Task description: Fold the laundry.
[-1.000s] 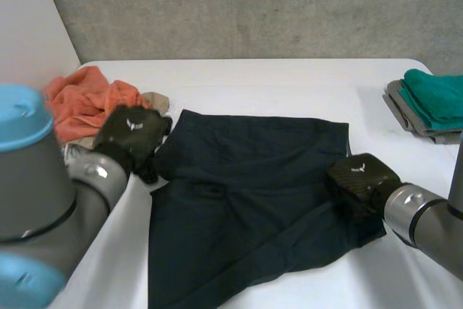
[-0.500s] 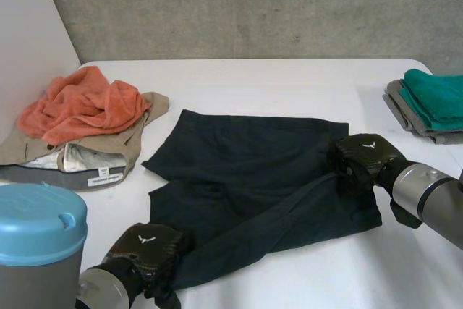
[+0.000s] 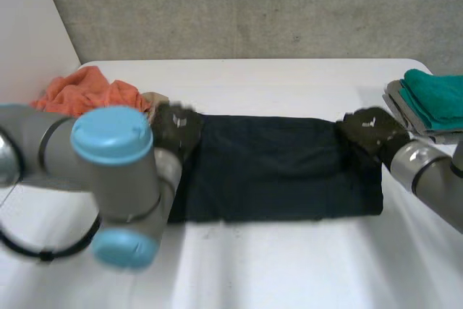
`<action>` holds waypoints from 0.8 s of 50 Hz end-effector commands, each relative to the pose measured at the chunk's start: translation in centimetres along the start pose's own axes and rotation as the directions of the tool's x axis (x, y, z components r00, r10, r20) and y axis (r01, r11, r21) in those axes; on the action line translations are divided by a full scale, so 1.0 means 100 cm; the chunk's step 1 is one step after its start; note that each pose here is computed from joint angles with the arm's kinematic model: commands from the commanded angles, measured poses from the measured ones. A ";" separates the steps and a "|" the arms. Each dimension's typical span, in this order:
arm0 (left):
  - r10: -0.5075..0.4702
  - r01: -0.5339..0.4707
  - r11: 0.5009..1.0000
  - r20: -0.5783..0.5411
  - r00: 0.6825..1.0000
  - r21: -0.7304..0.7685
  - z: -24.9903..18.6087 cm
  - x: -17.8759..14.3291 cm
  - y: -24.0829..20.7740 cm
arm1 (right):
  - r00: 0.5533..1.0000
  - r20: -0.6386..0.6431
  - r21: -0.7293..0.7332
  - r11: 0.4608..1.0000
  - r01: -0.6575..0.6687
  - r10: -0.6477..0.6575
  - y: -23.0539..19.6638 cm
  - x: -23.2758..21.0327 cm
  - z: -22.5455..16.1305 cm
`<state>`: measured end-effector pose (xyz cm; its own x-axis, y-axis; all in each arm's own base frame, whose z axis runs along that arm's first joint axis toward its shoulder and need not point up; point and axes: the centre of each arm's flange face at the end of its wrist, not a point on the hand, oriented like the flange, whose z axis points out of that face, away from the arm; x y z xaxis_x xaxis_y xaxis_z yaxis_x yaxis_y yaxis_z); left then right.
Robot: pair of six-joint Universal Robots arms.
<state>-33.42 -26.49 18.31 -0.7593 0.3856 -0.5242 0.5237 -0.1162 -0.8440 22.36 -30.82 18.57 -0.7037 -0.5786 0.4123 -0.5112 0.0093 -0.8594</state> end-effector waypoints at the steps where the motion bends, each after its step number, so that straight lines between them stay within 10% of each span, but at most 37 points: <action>1: 0.119 -0.131 0.982 0.094 0.988 0.136 0.089 -0.006 0.016 | 0.990 -0.124 0.083 0.994 0.072 -0.062 -0.007 0.012 0.054; 16: 0.097 -0.130 0.942 0.121 0.988 0.310 0.148 0.017 0.041 | 0.958 -0.261 0.239 0.954 0.180 -0.116 0.031 0.005 0.146; 40: -0.179 0.169 0.939 0.005 0.984 0.299 0.002 -0.011 -0.008 | 0.975 -0.042 -0.162 0.962 -0.221 0.217 0.027 0.005 0.018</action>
<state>-34.42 -28.92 19.85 -0.8223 0.3689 -0.4333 0.2863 -0.3899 -0.8752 22.38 -33.11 17.47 -0.8053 -0.5333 0.2589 -0.4240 0.2129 -0.8803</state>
